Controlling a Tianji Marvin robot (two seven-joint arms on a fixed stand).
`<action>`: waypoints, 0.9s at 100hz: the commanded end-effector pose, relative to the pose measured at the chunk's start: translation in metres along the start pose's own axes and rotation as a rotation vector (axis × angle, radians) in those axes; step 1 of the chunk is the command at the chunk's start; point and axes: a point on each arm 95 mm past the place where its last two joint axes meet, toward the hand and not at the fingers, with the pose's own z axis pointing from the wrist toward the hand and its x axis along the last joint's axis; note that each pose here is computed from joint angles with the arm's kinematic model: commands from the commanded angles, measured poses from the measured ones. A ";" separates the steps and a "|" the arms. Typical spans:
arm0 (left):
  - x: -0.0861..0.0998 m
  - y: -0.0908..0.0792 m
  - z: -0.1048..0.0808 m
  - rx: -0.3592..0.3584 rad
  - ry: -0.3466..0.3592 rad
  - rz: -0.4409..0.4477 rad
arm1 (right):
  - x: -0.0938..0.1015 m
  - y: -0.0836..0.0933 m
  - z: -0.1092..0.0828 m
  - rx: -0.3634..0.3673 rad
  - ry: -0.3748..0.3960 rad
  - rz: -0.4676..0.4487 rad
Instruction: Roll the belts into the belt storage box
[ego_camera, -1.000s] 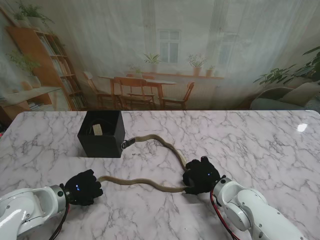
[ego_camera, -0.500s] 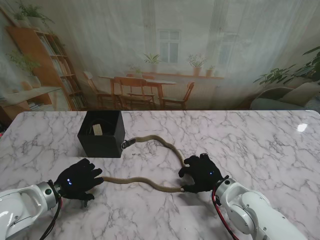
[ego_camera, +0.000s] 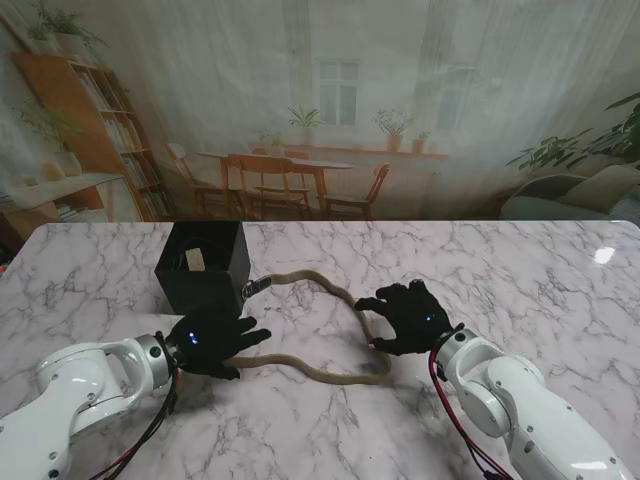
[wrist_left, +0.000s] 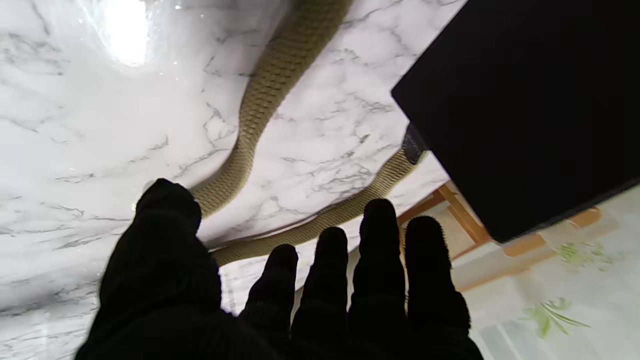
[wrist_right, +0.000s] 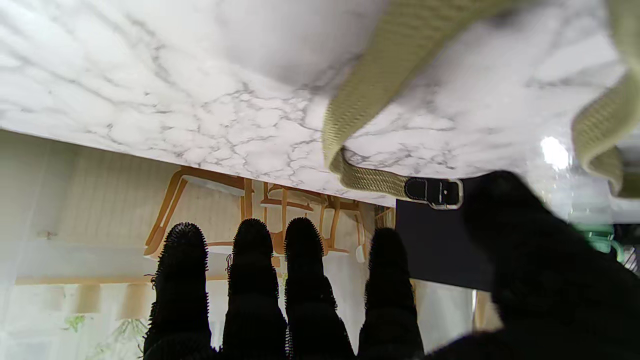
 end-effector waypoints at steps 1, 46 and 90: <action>0.003 0.004 0.007 -0.027 0.018 -0.004 | -0.015 0.006 0.001 0.010 -0.001 -0.056; 0.008 0.029 0.042 -0.125 0.046 -0.076 | -0.033 -0.008 0.028 0.123 0.148 -0.160; 0.006 0.046 0.056 -0.166 0.028 -0.061 | -0.029 -0.026 0.054 0.172 0.181 -0.210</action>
